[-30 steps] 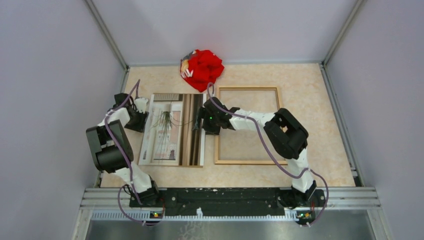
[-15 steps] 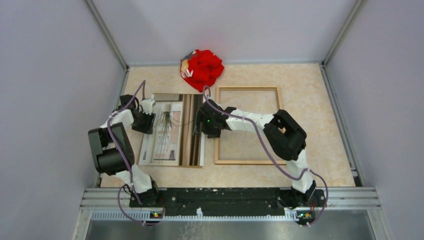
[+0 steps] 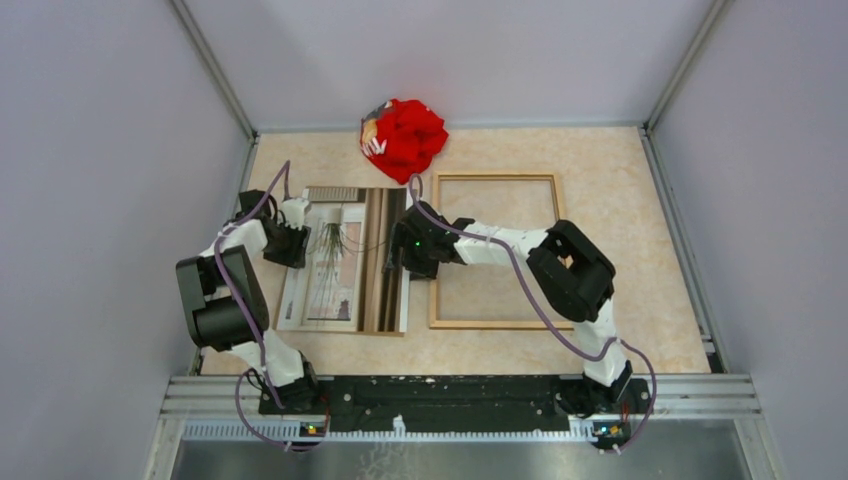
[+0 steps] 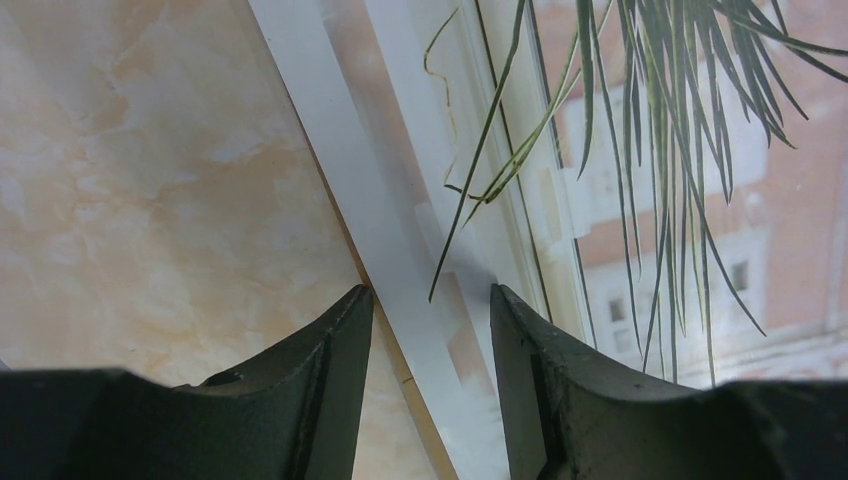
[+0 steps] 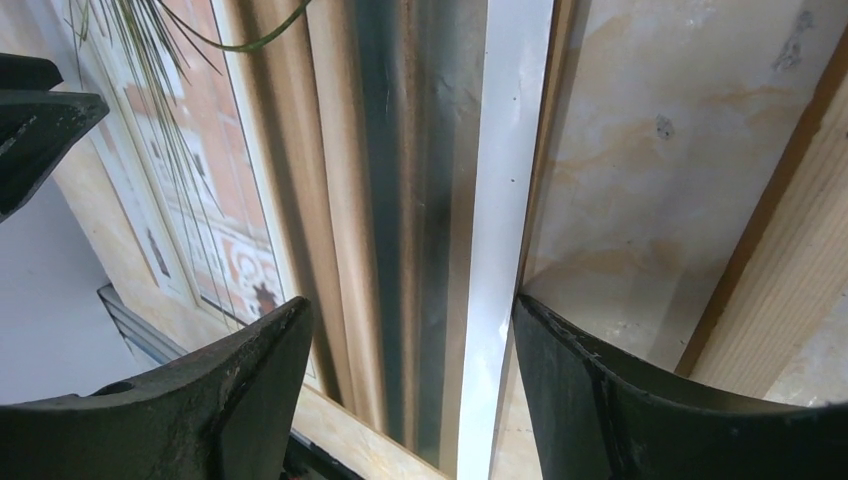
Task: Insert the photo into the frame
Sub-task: Pick up the photo at the center of the board, then turn over the photo from the photo frame.
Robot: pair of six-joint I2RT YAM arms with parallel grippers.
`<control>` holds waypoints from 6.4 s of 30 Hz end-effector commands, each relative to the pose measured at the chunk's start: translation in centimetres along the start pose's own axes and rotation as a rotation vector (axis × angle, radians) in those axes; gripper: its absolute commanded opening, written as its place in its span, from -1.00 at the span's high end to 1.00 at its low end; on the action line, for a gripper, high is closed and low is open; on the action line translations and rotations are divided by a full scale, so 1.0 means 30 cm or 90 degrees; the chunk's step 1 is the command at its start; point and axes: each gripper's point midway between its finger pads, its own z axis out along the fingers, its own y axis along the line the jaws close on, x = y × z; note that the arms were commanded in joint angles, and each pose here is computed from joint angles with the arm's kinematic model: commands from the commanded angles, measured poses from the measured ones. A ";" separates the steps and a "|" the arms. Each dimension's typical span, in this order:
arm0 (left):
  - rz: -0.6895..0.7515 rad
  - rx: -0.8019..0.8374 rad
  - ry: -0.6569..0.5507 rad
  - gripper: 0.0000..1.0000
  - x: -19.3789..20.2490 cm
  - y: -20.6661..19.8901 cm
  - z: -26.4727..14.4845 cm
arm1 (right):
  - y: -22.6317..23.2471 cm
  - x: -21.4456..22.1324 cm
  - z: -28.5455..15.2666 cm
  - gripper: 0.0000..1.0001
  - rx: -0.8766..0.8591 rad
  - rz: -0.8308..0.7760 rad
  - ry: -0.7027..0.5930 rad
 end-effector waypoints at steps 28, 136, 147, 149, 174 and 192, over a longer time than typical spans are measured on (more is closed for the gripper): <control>0.007 0.047 0.011 -0.02 0.024 -0.091 0.044 | 0.179 -0.011 -0.141 -0.41 -0.036 -0.062 -0.015; -0.015 0.076 -0.048 -0.66 -0.151 -0.051 -0.145 | -0.250 -0.261 -0.767 1.00 0.483 -0.375 -0.253; -0.016 0.083 -0.045 -0.61 -0.146 -0.056 -0.133 | -0.208 -0.231 -0.602 1.00 0.409 -0.361 -0.222; -0.016 0.084 -0.044 -0.60 -0.143 -0.058 -0.129 | -0.218 -0.226 -0.586 1.00 0.416 -0.363 -0.217; -0.010 0.096 -0.042 -0.54 -0.119 -0.074 -0.114 | -0.296 -0.229 -0.488 1.00 0.481 -0.313 -0.238; -0.005 0.092 -0.045 -0.54 -0.124 -0.071 -0.125 | -0.362 -0.237 -0.481 1.00 0.494 -0.326 -0.236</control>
